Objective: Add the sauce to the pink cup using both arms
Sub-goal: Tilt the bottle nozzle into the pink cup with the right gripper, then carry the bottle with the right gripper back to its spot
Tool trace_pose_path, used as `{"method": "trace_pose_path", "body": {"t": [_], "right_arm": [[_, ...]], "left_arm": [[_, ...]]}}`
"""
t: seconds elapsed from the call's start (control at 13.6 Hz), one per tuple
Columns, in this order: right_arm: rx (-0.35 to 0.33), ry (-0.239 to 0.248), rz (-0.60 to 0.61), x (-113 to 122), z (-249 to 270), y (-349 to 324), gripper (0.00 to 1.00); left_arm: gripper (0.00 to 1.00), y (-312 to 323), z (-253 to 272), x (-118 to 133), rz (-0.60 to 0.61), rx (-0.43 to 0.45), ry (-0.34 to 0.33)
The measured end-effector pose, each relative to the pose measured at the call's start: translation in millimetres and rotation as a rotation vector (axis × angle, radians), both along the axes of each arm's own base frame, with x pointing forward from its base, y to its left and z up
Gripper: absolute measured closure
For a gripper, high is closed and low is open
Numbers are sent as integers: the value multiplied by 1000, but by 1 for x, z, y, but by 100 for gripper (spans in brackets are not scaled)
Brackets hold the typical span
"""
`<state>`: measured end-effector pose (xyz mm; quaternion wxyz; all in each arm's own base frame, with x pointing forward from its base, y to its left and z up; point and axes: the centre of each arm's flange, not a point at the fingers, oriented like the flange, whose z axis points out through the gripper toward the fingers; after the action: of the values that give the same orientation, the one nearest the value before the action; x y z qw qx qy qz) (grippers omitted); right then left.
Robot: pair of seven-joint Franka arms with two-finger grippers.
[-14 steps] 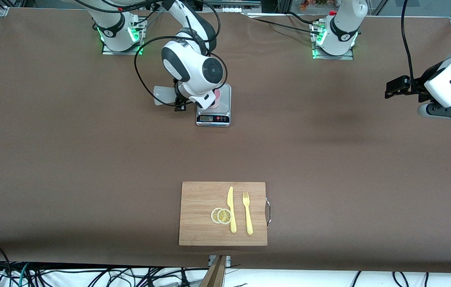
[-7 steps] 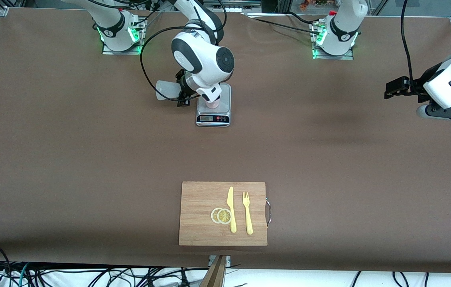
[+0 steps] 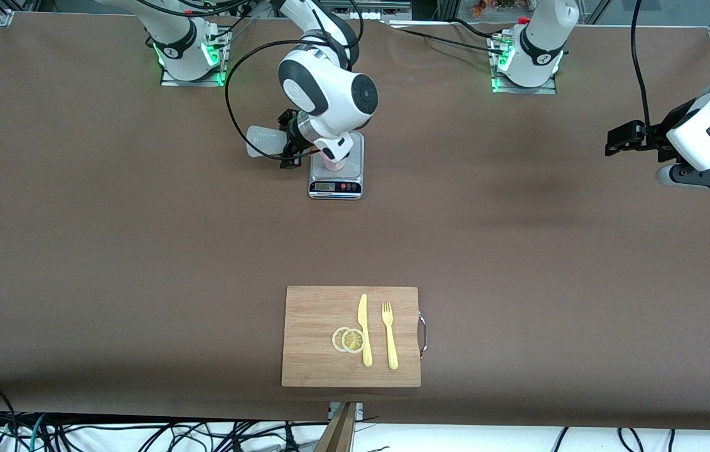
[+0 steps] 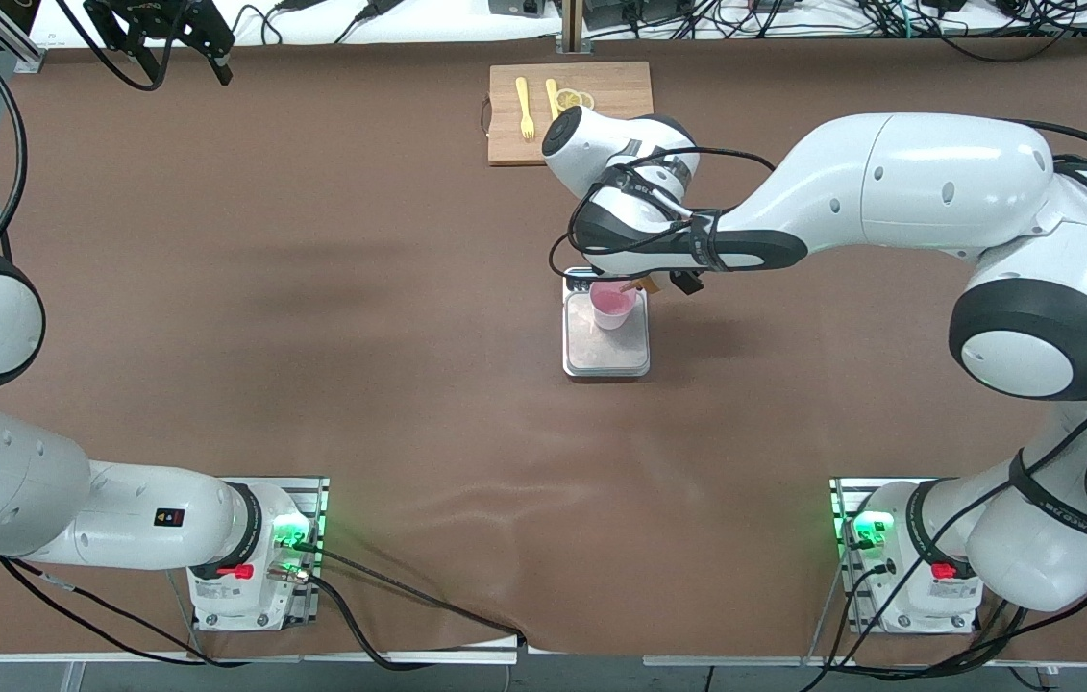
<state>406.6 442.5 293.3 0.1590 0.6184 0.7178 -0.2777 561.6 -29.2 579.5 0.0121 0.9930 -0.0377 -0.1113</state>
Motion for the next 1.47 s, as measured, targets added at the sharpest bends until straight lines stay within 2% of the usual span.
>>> {"method": "trace_pose_path", "body": {"t": [0.22, 0.37, 0.59, 0.95, 1.17, 1.32, 1.47], "right_arm": [[21, 15, -16, 11, 1, -5, 74], [116, 75, -62, 34, 3, -19, 74], [293, 140, -130, 79, 7, -51, 74], [639, 248, -198, 160, 15, -150, 74], [888, 283, -234, 199, 15, -235, 74], [1080, 292, -262, 209, 3, -296, 74], [1277, 297, -316, 201, -23, -356, 74]], "left_arm": [[0, 0, 0, 0, 0, 0, 0], [0, 0, 0, 0, 0, 0, 0], [0, 0, 0, 0, 0, 0, 0], [0, 0, 0, 0, 0, 0, -1], [0, -1, -1, 1, -1, 0, 1], [0, -1, -1, 1, -1, 0, 2], [0, -1, -2, 1, -1, 0, 3]]}}
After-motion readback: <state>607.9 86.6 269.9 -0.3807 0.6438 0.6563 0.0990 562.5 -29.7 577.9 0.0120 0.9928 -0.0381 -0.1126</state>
